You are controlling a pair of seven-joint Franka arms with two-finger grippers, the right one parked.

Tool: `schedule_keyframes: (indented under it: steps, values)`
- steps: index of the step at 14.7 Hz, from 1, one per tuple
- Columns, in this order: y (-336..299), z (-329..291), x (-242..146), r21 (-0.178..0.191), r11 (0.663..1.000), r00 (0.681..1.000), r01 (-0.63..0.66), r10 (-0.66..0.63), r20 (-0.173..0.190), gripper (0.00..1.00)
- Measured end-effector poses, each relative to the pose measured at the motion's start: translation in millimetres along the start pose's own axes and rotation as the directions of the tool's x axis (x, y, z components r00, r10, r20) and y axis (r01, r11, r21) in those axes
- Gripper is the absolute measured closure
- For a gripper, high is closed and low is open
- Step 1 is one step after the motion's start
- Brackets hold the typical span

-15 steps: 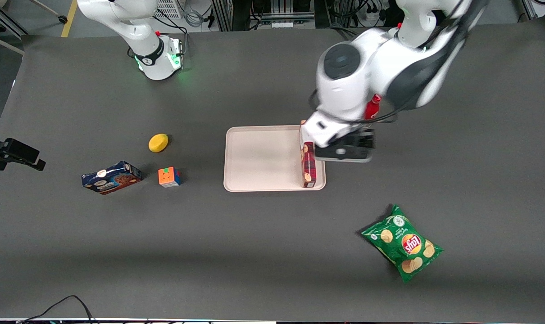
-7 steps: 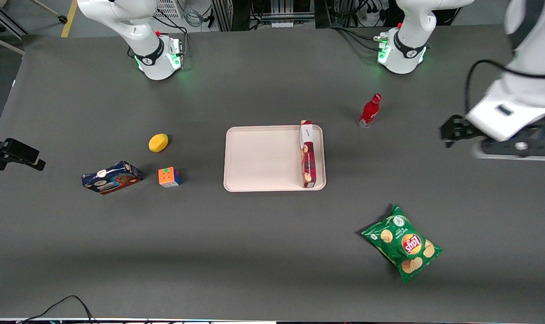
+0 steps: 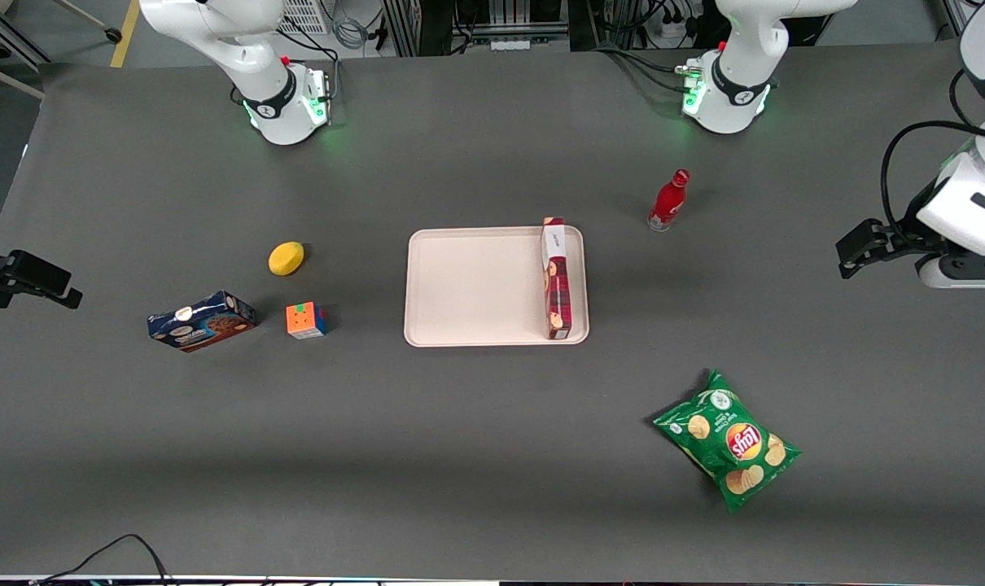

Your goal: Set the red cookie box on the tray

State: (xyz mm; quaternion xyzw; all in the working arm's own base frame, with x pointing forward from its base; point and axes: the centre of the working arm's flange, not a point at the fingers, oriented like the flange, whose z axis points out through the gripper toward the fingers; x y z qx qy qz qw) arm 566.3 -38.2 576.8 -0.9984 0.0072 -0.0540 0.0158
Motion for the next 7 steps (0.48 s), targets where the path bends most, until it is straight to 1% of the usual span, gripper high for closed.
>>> schedule_keyframes:
  steps: [2,4,7]
  values:
    - [2,11,-1,-0.004,1.000,1.000,-0.002,0.002,-0.006,0.00]
    - [5,19,-2,-0.024,1.000,1.000,0.002,-0.002,-0.004,0.00]
    - [8,18,-2,-0.029,1.000,1.000,-0.003,0.003,-0.003,0.00]
